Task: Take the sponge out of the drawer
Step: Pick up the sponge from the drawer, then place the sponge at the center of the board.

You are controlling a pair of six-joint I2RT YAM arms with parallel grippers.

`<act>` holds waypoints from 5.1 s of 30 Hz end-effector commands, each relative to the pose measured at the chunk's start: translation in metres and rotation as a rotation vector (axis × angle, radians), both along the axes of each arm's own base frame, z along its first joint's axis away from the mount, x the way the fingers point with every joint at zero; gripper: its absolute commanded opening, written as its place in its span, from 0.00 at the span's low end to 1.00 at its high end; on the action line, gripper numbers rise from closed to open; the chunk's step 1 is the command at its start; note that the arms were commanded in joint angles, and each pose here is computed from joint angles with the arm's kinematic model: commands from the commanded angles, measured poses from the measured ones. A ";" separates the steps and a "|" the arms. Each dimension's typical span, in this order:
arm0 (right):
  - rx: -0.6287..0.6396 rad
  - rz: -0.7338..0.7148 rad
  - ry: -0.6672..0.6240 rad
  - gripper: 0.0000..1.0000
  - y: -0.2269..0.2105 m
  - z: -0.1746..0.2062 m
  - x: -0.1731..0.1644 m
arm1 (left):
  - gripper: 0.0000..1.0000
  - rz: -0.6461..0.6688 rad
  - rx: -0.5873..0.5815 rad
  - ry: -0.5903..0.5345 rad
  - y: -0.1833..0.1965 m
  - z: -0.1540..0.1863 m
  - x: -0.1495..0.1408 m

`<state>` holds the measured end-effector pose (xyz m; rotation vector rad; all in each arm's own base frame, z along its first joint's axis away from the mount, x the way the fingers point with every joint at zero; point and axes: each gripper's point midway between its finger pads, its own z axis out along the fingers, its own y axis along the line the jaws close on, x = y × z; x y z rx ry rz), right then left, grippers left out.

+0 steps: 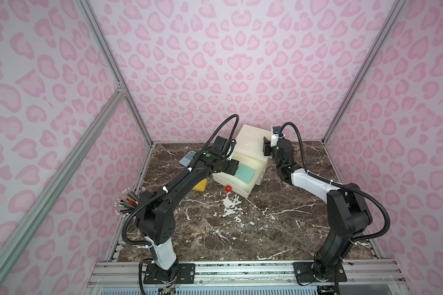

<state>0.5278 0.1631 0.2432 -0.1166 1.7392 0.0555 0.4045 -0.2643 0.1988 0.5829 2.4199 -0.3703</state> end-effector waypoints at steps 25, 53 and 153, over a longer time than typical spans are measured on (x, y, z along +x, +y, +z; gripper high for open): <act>-0.144 0.001 0.298 0.56 -0.008 -0.088 -0.020 | 0.12 -0.068 -0.058 0.095 -0.017 -0.017 -0.001; -0.152 0.000 0.306 0.55 -0.009 -0.093 -0.019 | 0.02 0.186 0.023 -0.198 0.084 0.086 -0.036; -0.180 0.013 0.347 0.55 -0.007 -0.116 -0.017 | 0.98 0.481 0.202 0.143 0.178 -0.052 -0.095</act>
